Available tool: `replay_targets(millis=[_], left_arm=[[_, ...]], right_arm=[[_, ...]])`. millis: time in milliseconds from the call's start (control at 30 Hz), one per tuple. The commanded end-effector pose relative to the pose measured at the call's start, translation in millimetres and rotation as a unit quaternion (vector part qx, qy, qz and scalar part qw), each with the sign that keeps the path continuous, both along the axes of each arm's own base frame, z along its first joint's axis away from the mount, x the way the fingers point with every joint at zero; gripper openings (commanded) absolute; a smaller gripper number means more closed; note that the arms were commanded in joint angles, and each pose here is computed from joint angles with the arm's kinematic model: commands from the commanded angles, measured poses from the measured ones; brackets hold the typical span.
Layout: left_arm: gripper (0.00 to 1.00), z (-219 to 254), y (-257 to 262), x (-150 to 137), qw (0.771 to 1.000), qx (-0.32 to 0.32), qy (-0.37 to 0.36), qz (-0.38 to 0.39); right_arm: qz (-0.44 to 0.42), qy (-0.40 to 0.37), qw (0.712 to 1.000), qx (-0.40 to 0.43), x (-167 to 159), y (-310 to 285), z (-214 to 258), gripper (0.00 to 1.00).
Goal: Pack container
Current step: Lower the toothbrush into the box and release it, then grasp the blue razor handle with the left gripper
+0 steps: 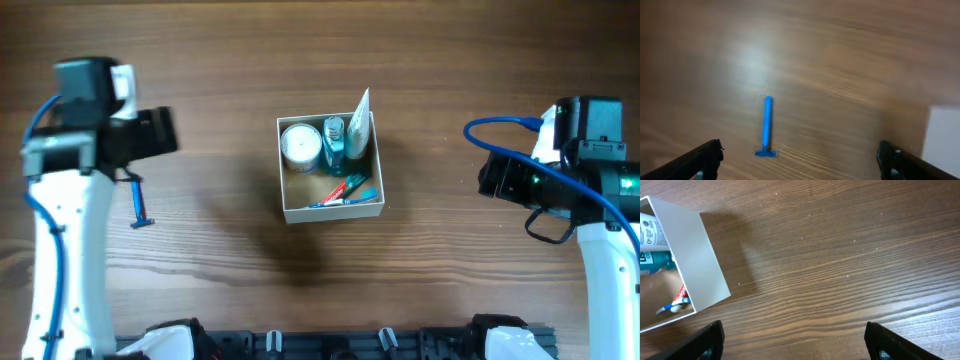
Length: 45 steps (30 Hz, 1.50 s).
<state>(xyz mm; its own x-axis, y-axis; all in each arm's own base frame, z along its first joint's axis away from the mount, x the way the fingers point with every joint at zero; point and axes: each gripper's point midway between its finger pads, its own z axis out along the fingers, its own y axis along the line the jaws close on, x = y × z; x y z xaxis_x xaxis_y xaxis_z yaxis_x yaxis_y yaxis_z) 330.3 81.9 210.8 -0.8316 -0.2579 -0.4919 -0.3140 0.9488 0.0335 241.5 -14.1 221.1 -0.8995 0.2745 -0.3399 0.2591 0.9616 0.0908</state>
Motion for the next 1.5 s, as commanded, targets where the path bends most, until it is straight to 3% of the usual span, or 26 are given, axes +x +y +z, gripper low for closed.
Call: replay_targets(millis=[0, 367, 833, 900, 967, 1067, 1133, 1200, 1367, 1467], left_arm=[[1.00, -37, 42, -5, 0.992, -0.070, 0.036, 0.094], [1.00, -177, 48, -17, 0.956, -0.140, 0.227, 0.119], [0.99, -226, 40, -36, 0.956, -0.140, 0.228, 0.120], [0.91, -226, 40, -35, 0.956, -0.141, 0.228, 0.120], [0.72, -226, 37, -34, 0.956, -0.149, 0.225, 0.118], [0.57, -226, 36, -34, 0.955, -0.152, 0.224, 0.117], [0.39, -226, 35, -33, 0.955, -0.156, 0.223, 0.116], [0.28, -226, 35, -33, 0.955, -0.156, 0.223, 0.116], [0.06, -226, 35, -33, 0.955, -0.156, 0.223, 0.116], [0.04, -226, 34, -34, 0.955, -0.156, 0.224, 0.116]], right_arm=[[0.004, 0.001, 1.000, -0.001, -1, 0, -1, 0.91], [0.004, 0.000, 1.000, -0.001, 0, 0, 0, 0.91], [0.004, 0.001, 1.000, -0.001, -1, 0, -1, 0.91], [0.004, 0.001, 1.000, -0.001, -1, 0, -1, 0.91], [0.004, 0.001, 1.000, -0.001, -1, 0, -1, 0.91], [0.004, 0.002, 1.000, -0.001, -1, 0, -1, 0.91], [0.004, 0.002, 1.000, -0.001, -1, 0, -1, 0.90], [0.004, 0.002, 1.000, -0.001, -1, 0, -1, 0.91], [0.004, 0.002, 1.000, -0.001, -1, 0, -1, 0.91], [0.004, 0.002, 1.000, -0.001, -1, 0, -1, 0.90]])
